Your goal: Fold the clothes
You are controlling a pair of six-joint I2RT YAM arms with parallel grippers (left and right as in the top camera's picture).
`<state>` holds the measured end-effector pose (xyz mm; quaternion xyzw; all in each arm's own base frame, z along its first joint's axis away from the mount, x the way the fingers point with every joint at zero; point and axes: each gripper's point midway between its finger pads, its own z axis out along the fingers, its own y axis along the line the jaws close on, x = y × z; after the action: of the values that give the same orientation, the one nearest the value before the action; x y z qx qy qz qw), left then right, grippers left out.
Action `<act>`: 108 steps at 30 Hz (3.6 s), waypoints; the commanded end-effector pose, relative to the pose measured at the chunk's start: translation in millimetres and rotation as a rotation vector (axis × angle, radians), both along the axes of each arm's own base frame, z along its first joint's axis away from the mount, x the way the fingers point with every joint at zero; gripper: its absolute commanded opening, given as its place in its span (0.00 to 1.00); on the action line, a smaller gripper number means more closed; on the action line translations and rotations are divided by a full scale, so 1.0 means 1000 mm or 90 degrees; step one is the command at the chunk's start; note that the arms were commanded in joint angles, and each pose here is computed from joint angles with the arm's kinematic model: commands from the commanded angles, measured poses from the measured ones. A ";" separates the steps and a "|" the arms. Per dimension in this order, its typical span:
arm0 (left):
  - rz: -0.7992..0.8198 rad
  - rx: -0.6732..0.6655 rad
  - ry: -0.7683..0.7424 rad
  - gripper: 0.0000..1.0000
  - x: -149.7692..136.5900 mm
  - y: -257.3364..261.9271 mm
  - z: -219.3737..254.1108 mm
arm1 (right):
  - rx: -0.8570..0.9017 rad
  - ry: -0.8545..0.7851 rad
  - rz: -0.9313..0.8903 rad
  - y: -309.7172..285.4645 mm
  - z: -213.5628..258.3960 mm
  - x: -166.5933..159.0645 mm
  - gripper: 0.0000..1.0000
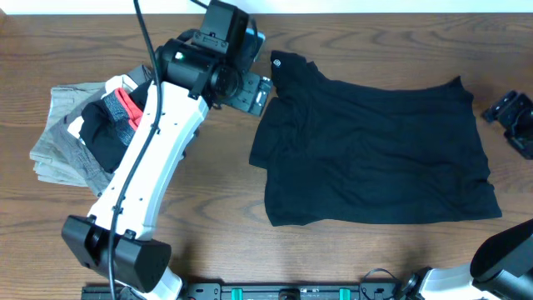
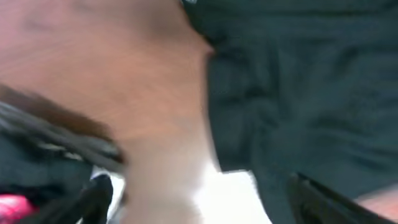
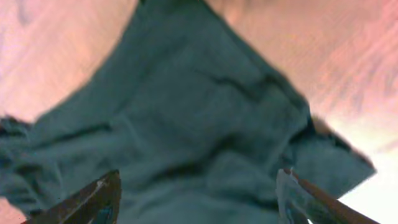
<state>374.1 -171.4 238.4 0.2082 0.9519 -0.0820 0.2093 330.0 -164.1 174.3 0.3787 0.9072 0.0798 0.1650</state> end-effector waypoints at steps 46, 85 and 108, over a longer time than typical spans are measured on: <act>0.299 0.251 0.294 0.06 -0.032 0.137 -0.268 | 0.054 0.077 0.076 0.044 -0.071 -0.028 0.78; 0.060 0.104 0.388 0.47 -0.145 0.012 -0.170 | 0.141 0.232 -0.150 0.031 -0.170 -0.143 0.06; -0.054 0.134 0.377 0.59 -0.190 -0.021 -0.211 | 0.240 -0.257 0.008 0.044 -0.009 -0.018 0.01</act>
<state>190.2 -190.2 33.6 0.2293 0.9673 -0.0472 -0.0972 303.0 -124.5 146.8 0.3708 0.8481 0.2841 0.2501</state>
